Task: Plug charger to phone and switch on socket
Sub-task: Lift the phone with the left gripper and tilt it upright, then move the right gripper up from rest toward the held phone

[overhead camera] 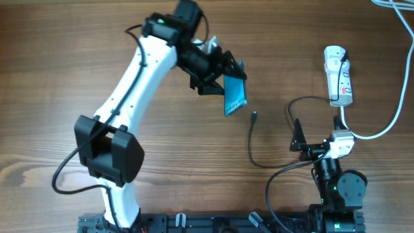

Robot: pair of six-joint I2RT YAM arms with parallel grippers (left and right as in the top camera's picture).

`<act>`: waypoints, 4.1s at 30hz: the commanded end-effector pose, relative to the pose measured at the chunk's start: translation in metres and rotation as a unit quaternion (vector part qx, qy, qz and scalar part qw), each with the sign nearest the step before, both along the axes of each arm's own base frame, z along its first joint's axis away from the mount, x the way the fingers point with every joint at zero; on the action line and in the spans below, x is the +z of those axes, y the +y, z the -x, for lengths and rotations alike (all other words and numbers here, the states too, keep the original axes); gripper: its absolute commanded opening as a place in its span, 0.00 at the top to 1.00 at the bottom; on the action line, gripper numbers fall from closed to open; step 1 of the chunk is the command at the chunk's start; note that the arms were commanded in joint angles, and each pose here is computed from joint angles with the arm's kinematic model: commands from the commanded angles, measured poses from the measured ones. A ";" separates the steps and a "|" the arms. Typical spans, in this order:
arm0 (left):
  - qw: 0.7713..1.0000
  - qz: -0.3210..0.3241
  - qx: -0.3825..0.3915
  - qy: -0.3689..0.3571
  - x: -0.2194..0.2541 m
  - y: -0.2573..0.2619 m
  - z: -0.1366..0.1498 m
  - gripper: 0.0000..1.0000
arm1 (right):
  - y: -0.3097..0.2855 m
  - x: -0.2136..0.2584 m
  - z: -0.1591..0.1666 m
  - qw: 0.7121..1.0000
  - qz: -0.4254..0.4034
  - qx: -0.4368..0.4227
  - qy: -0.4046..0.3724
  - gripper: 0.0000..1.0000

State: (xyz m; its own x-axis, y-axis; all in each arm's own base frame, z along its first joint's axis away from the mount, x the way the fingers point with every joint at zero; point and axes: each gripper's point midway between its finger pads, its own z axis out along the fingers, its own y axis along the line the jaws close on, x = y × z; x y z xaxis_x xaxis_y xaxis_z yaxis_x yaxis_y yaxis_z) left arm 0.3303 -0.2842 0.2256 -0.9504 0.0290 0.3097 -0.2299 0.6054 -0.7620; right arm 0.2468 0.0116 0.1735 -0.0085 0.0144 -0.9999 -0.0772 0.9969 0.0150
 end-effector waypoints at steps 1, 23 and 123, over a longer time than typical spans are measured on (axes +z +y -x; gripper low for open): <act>0.990 0.141 0.001 0.026 0.058 0.005 0.003 0.35 | -0.001 0.002 0.000 1.000 -0.006 -0.004 -0.005 0.00; 0.959 0.272 0.056 0.053 0.104 0.056 -0.028 0.34 | 0.027 0.006 0.004 0.993 -0.085 0.077 0.001 0.00; 0.955 0.128 0.191 0.186 0.064 0.070 -0.056 0.35 | 0.241 0.191 -0.049 0.897 -0.087 0.142 0.410 0.06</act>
State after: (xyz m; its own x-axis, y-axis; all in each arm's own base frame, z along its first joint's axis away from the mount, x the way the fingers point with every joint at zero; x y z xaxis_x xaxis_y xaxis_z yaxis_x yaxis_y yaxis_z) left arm 0.3876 -0.2180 0.2792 -0.7461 -0.1355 0.6519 -0.6634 0.2342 -0.7106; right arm 0.2838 0.2387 0.3515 -0.8076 0.0006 -0.5897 -0.2303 0.9203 0.3163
